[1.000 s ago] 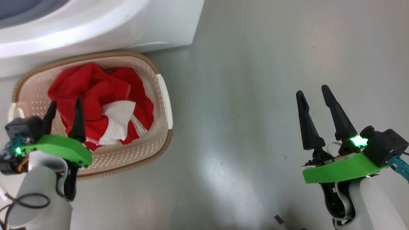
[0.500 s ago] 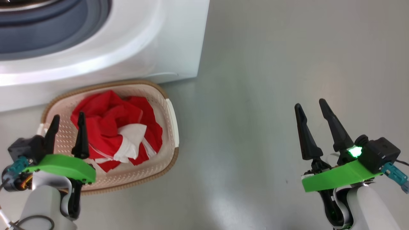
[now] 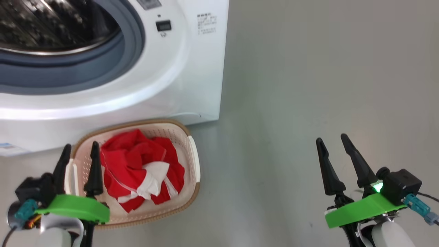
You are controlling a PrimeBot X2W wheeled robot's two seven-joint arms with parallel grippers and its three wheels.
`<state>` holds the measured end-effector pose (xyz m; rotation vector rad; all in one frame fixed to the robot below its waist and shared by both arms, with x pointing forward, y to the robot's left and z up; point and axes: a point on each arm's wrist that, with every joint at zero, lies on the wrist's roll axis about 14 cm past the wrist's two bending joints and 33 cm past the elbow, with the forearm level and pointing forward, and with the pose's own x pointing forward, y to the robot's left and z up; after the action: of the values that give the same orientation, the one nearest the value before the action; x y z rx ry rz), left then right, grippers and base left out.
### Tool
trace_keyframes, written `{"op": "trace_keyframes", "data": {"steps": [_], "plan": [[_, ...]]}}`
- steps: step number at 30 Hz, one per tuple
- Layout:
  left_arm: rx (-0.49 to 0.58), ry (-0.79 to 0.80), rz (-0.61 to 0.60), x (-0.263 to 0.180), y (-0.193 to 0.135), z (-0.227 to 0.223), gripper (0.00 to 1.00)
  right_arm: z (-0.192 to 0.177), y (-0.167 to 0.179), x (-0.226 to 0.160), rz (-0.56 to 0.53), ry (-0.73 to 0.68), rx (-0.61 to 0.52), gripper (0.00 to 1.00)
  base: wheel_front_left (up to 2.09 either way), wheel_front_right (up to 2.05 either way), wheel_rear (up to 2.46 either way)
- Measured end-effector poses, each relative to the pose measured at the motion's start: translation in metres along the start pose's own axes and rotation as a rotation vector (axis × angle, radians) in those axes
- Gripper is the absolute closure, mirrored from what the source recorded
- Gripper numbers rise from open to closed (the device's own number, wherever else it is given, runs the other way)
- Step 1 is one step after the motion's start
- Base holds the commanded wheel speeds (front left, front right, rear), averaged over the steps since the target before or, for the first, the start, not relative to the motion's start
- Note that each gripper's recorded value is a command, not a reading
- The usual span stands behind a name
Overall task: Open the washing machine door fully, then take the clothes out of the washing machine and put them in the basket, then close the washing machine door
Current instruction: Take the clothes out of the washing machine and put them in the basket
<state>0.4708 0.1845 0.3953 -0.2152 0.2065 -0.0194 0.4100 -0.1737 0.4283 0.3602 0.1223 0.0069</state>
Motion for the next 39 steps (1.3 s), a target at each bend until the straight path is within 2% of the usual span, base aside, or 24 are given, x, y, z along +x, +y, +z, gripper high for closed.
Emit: {"op": "trace_keyframes", "data": {"steps": [15,24,39], "plan": [[0.026,-0.164,-0.012,-0.068,-0.003,0.055,0.0,0.021,-0.002,-0.05,-0.005,-0.047,-0.027,0.0,0.0,0.0,0.0],[0.052,-0.192,0.011,-0.104,0.006,0.06,0.0,0.022,-0.005,-0.071,-0.016,-0.055,-0.026,0.0,0.0,0.0,0.0],[0.046,-0.217,0.016,-0.12,0.004,0.065,0.0,0.027,-0.008,-0.079,-0.026,-0.073,-0.027,0.0,0.0,0.0,0.0]]}}
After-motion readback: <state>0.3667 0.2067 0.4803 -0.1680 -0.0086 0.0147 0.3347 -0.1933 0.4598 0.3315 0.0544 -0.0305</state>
